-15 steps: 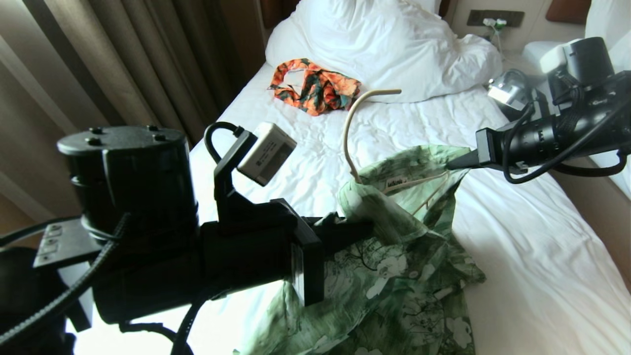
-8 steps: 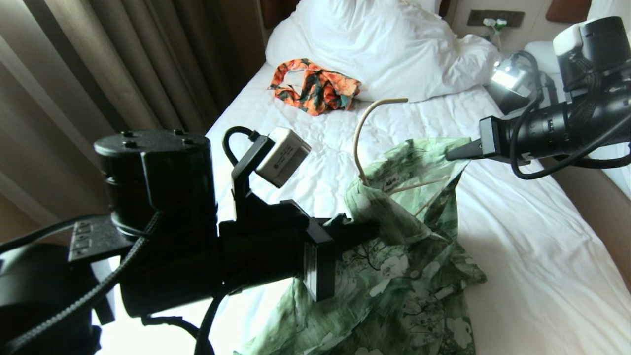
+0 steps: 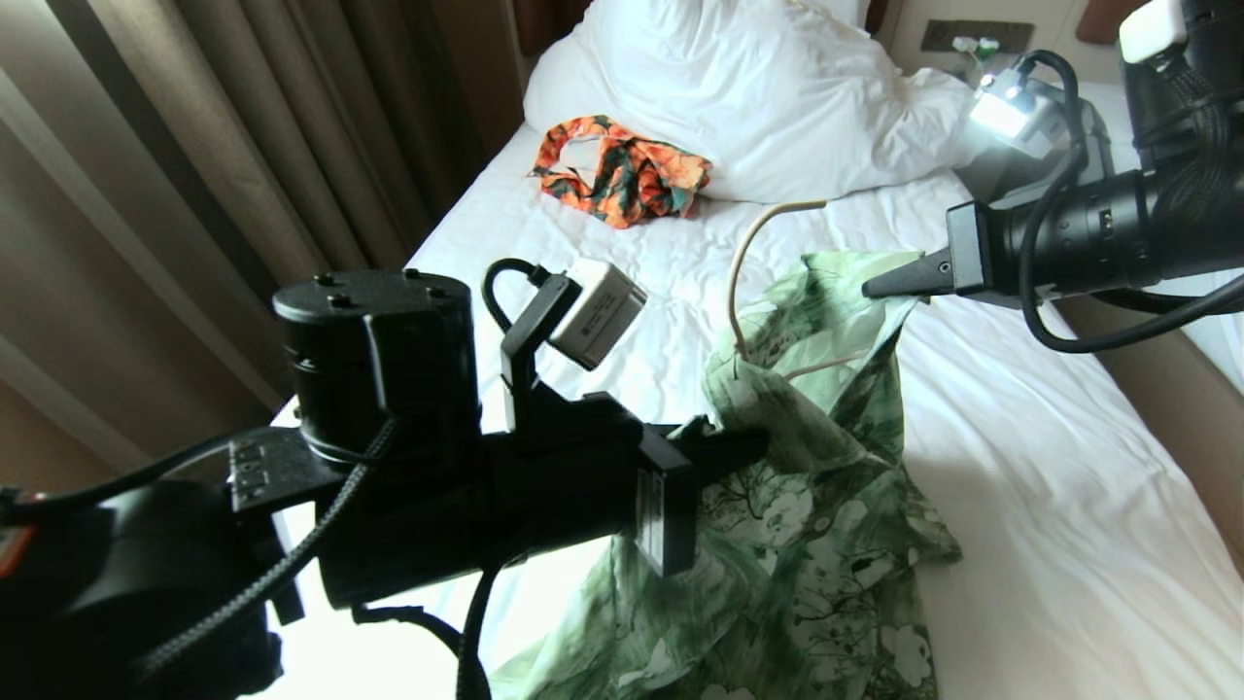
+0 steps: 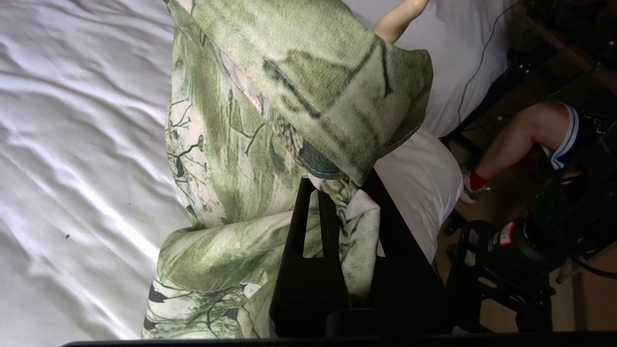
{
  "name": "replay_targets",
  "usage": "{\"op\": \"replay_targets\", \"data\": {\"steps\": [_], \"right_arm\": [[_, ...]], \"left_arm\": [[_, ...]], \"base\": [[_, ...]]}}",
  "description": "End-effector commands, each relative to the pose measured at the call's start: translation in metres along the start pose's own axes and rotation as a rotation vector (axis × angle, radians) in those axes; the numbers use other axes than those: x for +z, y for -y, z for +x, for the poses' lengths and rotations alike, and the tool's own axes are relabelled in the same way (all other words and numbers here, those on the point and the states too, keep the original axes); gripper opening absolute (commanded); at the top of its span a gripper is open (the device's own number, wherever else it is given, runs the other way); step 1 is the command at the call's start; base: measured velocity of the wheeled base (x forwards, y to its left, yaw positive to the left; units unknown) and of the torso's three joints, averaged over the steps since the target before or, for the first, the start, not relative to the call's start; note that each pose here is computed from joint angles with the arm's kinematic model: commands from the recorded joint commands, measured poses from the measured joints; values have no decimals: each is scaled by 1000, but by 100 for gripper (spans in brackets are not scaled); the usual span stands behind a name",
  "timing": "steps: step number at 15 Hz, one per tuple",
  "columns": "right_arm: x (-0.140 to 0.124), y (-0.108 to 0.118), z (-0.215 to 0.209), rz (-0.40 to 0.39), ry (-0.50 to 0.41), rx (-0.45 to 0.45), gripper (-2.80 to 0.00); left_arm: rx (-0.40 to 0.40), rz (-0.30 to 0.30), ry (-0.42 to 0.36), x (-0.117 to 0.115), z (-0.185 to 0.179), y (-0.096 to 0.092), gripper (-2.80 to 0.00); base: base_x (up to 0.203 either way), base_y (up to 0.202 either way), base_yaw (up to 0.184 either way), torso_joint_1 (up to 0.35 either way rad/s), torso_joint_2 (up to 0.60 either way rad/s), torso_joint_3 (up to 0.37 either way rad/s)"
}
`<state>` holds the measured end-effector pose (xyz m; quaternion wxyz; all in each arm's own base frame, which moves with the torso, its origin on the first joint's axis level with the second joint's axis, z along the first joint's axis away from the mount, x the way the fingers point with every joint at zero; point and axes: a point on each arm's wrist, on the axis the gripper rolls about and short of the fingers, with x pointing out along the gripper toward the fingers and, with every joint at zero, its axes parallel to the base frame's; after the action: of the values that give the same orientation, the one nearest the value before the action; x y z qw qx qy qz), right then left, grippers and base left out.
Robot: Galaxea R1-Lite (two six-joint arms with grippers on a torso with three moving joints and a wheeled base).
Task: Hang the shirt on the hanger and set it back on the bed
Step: Hook the other side of the shirt onto the hanger
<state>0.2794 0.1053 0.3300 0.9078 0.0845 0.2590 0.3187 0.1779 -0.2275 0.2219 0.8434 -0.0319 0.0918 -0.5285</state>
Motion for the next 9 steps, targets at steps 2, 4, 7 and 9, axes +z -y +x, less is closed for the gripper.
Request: {"op": "replay_targets", "data": {"steps": [2, 4, 7, 9], "right_arm": [[0, -5, -8, -1, 10, 13, -280], [1, -7, -13, -3, 21, 20, -280], [3, -12, -21, -7, 34, 61, -280], [4, -16, -28, 7, 42, 96, -280]], "left_arm": [[-1, 0, 21, -13, 19, -7, -280], [-10, -7, 58, -17, 30, -11, -280], [-21, -3, 125, -23, 54, -18, -280], [-23, -3, 145, -24, 67, -21, -280]], "base": [[0, 0, 0, 0, 0, 0], [0, 0, 0, 0, 0, 0], [0, 0, 0, 0, 0, 0], [0, 0, 0, 0, 0, 0]]}}
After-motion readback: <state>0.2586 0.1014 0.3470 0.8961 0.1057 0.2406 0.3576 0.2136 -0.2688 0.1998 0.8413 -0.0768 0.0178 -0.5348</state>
